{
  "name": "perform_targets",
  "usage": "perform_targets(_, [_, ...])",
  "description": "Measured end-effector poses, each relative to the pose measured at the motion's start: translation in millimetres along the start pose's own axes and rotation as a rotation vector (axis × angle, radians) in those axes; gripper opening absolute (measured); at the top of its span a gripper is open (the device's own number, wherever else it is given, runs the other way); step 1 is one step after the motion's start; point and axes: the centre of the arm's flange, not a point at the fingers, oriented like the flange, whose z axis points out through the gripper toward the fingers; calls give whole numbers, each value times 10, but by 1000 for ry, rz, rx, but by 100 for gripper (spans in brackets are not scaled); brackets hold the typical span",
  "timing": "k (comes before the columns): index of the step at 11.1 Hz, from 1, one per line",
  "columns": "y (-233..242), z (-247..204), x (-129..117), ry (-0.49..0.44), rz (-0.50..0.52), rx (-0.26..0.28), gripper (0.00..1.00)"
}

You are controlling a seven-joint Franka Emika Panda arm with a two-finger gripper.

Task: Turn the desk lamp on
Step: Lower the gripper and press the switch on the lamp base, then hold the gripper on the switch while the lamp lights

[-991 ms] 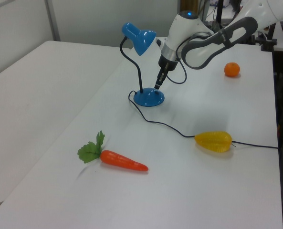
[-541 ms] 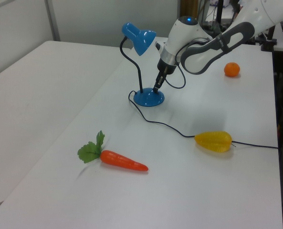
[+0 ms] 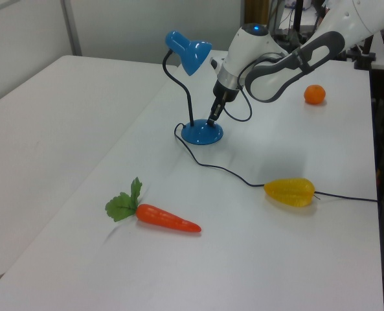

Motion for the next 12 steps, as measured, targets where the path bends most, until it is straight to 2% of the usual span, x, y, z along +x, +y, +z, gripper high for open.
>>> perform_targets(12, [74,38,-7,15,-1,-12,1])
